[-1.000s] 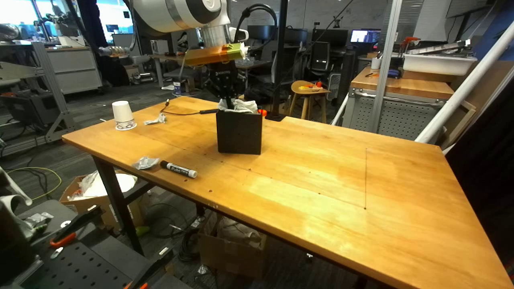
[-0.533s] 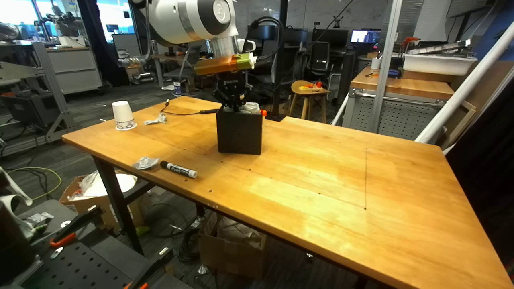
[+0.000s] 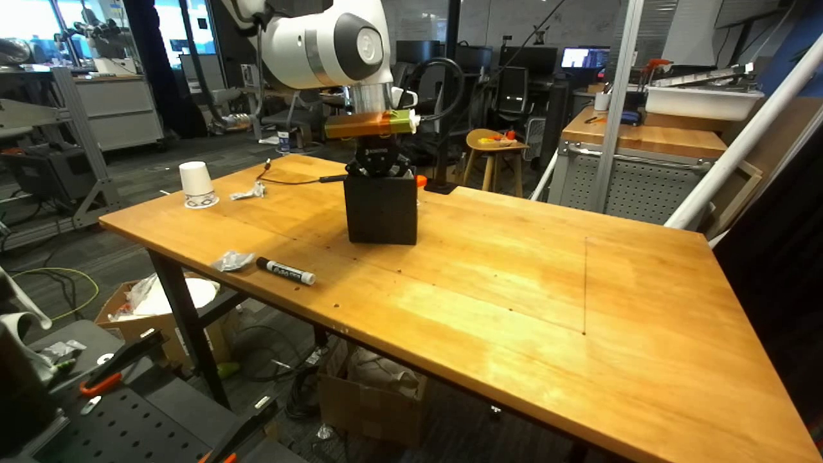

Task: Put the white towel in the black box

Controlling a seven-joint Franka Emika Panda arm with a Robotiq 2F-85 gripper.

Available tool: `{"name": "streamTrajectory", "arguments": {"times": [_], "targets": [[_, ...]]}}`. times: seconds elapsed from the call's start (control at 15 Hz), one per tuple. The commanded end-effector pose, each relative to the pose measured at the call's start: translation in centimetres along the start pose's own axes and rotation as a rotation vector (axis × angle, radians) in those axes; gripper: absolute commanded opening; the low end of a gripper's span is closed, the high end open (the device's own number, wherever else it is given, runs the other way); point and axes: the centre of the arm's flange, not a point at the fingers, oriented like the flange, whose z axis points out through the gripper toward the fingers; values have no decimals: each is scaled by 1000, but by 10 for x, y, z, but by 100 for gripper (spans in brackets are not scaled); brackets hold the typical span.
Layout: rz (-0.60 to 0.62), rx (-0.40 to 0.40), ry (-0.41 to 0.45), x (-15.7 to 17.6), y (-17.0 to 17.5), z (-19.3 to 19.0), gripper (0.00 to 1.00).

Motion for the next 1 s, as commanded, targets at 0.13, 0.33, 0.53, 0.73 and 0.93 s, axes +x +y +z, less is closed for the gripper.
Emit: {"name": "streamTrajectory", "arguments": {"times": [0.13, 0.33, 0.53, 0.73, 0.93], "targets": [[-30, 66, -19, 9, -6, 3, 0], [-10, 52, -3, -1, 1, -14, 0], [25, 22, 23, -14, 13, -42, 0], [49, -10, 75, -23, 23, -76, 0], [50, -31, 115, -21, 21, -101, 0]]}}
